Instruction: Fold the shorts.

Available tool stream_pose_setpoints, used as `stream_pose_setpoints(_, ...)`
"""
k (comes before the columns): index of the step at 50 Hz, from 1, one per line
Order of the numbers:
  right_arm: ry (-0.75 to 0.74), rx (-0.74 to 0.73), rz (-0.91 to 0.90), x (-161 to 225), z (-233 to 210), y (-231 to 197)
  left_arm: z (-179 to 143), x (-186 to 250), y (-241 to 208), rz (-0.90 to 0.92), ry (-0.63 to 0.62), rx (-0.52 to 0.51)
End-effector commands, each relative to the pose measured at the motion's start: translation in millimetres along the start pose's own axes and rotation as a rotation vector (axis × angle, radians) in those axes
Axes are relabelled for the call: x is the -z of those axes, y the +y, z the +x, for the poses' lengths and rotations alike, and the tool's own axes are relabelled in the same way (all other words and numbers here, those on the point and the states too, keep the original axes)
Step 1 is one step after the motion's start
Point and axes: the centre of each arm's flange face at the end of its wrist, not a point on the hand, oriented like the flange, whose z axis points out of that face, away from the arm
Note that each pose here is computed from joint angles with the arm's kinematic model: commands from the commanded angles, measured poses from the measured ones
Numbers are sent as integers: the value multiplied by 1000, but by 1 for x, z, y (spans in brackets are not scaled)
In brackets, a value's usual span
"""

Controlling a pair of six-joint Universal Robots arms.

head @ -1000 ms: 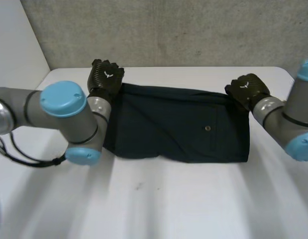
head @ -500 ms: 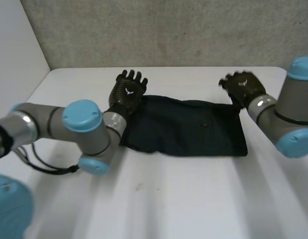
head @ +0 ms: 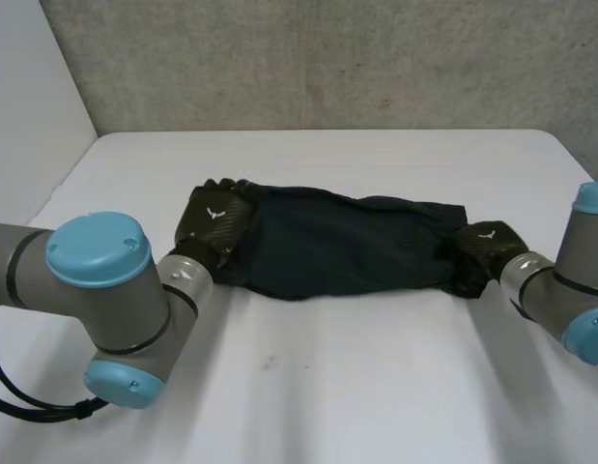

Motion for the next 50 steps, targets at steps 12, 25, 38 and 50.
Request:
stream_pose_setpoints(12, 144, 515, 87, 35, 48, -70, -21, 29, -39, 77, -50, 7)
stream_pose_setpoints(25, -345, 770, 550, 36, -138, -123, -25, 27, -53, 127, -69, 6)
stream_pose_setpoints(38, -519, 572, 505, 38, -167, -112, -37, 2, -92, 254, -101, 6)
stream_pose_setpoints(50, -311, -167, 316, 23, -78, -130, 22, -44, -61, 165, 72, 21)
